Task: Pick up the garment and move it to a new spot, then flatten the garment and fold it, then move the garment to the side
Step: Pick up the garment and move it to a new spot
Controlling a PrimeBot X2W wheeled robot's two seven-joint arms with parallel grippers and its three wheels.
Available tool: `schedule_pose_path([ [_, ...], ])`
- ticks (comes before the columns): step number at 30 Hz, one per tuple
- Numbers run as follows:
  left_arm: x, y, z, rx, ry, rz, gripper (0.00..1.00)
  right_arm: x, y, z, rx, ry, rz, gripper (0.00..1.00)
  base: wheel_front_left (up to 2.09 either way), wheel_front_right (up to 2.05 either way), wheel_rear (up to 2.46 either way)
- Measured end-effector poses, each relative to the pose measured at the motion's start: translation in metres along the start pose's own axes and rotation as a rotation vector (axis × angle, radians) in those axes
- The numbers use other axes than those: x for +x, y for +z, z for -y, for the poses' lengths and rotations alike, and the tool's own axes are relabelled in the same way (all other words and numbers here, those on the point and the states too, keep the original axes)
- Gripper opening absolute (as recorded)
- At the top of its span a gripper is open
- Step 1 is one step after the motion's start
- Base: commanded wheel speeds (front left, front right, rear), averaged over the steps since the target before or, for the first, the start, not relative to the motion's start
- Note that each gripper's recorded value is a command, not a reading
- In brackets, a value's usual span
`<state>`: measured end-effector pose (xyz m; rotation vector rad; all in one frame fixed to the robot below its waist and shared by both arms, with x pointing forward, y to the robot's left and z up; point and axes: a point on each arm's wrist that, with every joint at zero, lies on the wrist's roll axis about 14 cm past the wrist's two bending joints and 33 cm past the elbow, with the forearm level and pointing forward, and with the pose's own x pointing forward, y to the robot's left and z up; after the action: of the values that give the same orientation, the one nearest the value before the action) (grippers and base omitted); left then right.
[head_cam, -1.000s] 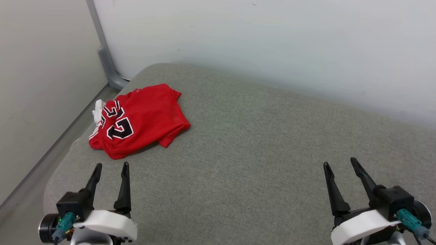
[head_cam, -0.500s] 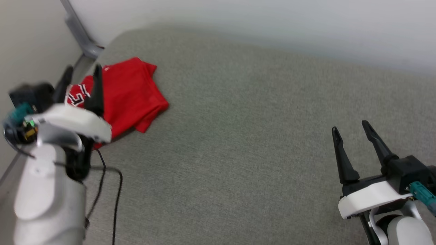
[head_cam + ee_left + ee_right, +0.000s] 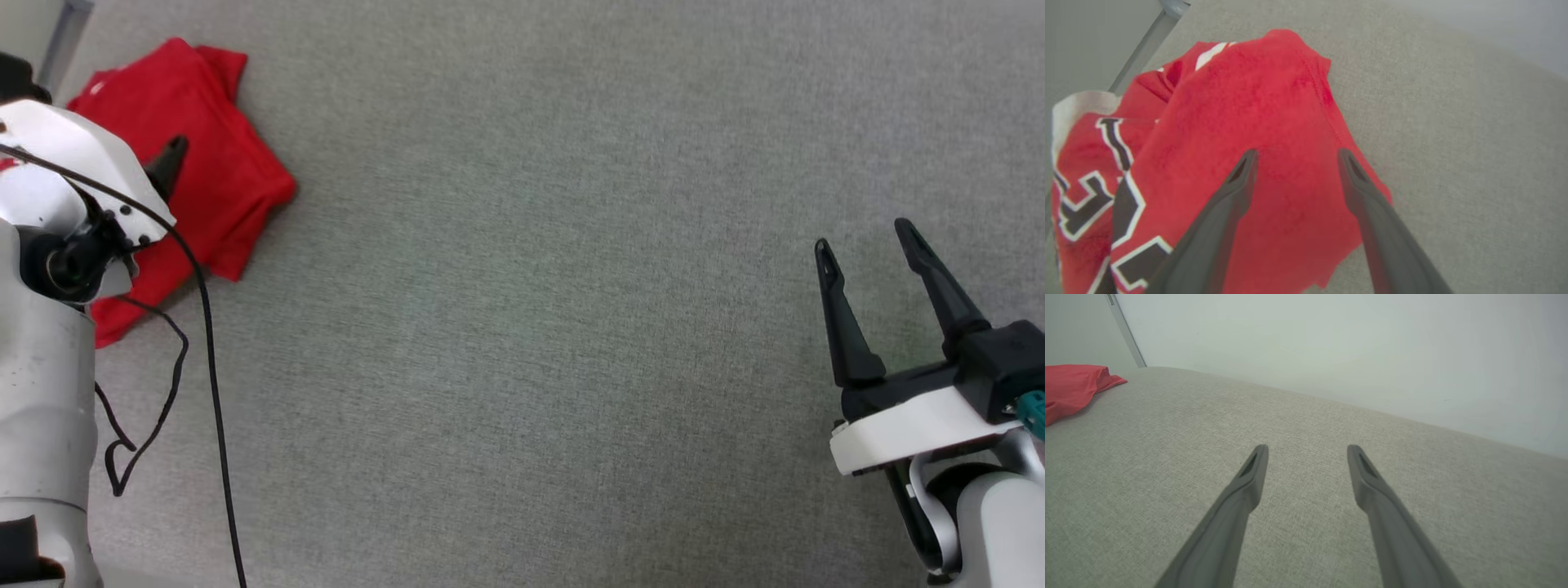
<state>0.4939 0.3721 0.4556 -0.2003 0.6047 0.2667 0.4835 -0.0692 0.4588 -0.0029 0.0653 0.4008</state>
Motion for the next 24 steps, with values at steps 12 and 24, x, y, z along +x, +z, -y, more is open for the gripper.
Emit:
schedule_pose_path([
  [12, 0.042, -0.101, -0.012, -0.121, 0.071, -0.436, 0.76, 0.010, -0.034, 0.025, 0.009, -0.035, -0.070, 1.00, 0.00, 0.00, 0.00],
  [24, 0.033, -0.052, -0.018, -0.123, 0.082, -0.128, 0.00, 0.000, -0.012, 0.024, 0.014, -0.057, -0.017, 1.00, 0.00, 0.00, 0.00],
])
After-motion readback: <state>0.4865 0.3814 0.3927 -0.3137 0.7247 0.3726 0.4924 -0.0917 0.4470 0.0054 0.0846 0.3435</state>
